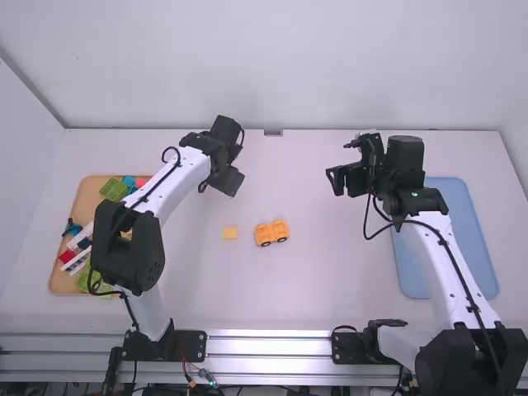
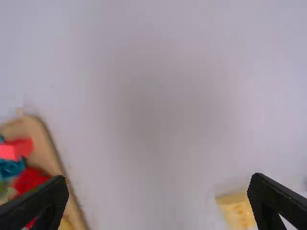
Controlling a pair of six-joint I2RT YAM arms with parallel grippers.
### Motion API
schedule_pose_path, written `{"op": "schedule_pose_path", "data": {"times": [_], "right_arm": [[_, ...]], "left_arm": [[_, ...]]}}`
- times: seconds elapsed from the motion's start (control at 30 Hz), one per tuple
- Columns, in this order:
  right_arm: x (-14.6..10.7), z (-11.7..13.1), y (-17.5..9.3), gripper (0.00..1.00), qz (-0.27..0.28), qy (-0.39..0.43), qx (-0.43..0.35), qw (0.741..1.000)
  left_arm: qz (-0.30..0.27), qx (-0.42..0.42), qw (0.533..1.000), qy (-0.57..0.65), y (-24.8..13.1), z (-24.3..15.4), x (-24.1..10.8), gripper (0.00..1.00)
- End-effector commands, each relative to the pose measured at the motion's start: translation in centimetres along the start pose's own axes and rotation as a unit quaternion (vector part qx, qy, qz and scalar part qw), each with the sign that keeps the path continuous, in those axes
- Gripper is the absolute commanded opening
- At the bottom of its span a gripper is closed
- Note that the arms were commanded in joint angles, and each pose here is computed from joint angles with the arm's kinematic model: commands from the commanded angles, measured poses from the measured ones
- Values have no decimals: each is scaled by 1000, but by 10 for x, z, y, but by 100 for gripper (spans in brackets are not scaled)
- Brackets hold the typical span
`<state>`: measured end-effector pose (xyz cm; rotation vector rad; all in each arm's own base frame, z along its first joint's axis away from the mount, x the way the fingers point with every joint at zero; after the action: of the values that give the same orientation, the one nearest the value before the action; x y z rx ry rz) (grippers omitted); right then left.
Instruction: Assemble lego blocks to make yellow taxi
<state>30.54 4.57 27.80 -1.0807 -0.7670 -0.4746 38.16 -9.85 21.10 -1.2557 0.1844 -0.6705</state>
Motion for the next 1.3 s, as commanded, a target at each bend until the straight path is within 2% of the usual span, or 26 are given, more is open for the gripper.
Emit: {"op": "schedule_pose_path", "data": {"times": [0.0, 0.07, 0.1, 0.17, 0.2, 0.23, 0.27, 0.33, 0.37, 0.47, 0.6, 0.77, 0.9, 1.1, 1.27], "right_arm": [[12, 3, -4, 98, -15, -5, 5, 1000], [12, 4, -4, 99, -18, -7, 7, 1000], [12, 4, -4, 98, -18, -6, 7, 1000], [13, 4, -4, 98, -19, -7, 7, 1000], [13, 4, -4, 98, -19, -7, 7, 1000], [13, 4, -4, 98, -19, -7, 7, 1000], [13, 4, -4, 98, -19, -7, 7, 1000], [13, 4, -4, 98, -19, -7, 7, 1000], [13, 4, -4, 99, -19, -7, 7, 1000], [13, 4, -4, 98, -19, -8, 7, 1000], [13, 4, -4, 98, -18, -7, 7, 1000], [10, 4, -3, 98, -10, -3, 7, 1000], [7, 6, -3, 99, -1, -3, 24, 1000], [1, 18, 1, 99, 13, -77, 123, 989], [-8, 18, 20, 99, 30, -113, 198, 973]], "left_arm": [[1, 10, 986, 167, -6, 1, -2, 99], [-20, -49, 951, 304, -1, -5, -6, 99], [-23, -56, 948, 314, -1, -6, -7, 99], [-72, -143, 888, 432, -1, -15, -15, 99], [-114, -197, 842, 489, -2, -18, -23, 99], [-114, -197, 842, 489, -2, -18, -23, 99], [-156, -240, 807, 517, -5, -17, -30, 99], [-225, -284, 769, 526, -7, -10, -39, 99], [-241, -289, 763, 525, -8, -9, -41, 99], [-375, -318, 724, 485, -1, 4, -54, 99], [-444, -346, 729, 389, 21, 9, -78, 99], [-483, -337, 727, 353, 44, 4, -96, 99], [-477, -336, 755, 298, 74, -7, -107, 99], [-477, -320, 774, 265, 104, -30, -130, 99], [-478, -317, 782, 243, 118, -37, -148, 99]]}}
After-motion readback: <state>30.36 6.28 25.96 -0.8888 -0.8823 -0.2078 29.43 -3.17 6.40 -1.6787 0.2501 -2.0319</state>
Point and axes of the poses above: each hand's point on the last joint's axis, 136 mm out from that joint toward the fingers, its own y axis out along the fingers, its own z axis along the line the jaws close on, x = y × z, the point moved 10 cm from there along -y, back along the fingers, and after that the axes turned 9 degrees about y, right-handed, at the moved point
